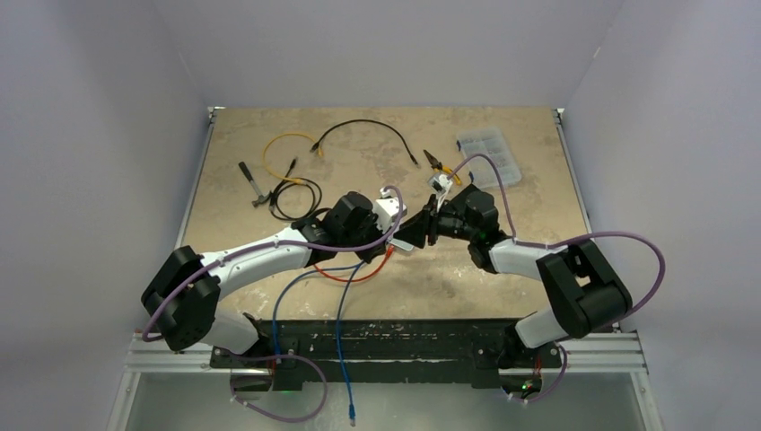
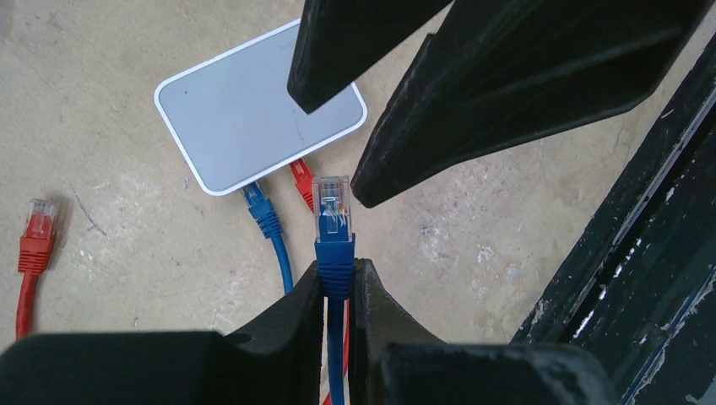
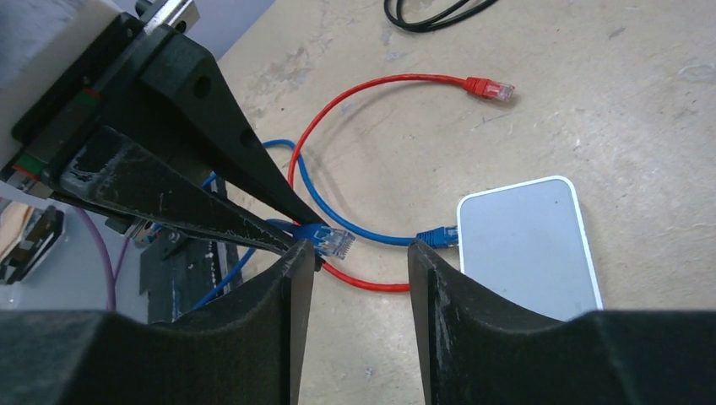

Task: Insert the plug into the switch port
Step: Pick up the connector from the center of the board, then insert the connector into the switch port.

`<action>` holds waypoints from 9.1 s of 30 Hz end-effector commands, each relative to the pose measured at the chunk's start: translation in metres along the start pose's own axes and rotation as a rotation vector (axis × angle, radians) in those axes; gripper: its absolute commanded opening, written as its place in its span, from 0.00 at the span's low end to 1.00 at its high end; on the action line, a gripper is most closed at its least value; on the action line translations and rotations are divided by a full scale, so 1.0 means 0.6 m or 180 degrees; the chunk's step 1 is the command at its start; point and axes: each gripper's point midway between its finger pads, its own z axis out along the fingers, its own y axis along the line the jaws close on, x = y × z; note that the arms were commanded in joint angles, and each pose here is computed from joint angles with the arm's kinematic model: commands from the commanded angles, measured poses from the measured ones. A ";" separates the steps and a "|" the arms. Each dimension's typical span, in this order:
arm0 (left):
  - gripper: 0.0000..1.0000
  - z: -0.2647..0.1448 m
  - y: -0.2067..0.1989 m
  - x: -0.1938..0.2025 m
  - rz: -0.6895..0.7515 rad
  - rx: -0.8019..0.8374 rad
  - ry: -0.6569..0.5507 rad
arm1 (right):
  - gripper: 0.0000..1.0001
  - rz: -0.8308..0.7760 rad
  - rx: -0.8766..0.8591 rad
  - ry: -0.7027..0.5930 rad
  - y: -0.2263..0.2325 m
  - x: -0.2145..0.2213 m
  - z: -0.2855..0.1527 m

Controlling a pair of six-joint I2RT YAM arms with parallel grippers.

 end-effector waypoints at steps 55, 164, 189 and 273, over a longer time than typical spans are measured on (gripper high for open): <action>0.00 -0.079 -0.076 -0.034 0.0337 0.0829 -0.0126 | 0.35 -0.1503 -0.1527 -0.0120 0.155 0.021 -0.016; 0.19 -0.105 -0.159 -0.043 -0.0617 0.1802 -0.2086 | 0.00 -0.1239 -0.1891 -0.0668 0.208 -0.004 -0.090; 0.30 -0.074 -0.156 -0.023 -0.0694 0.1781 -0.1899 | 0.00 -0.1246 -0.1893 -0.0668 0.209 -0.005 -0.092; 0.00 0.068 -0.028 0.093 0.0176 -0.1365 -0.0788 | 0.38 0.0481 0.0687 0.0745 -0.128 0.106 0.021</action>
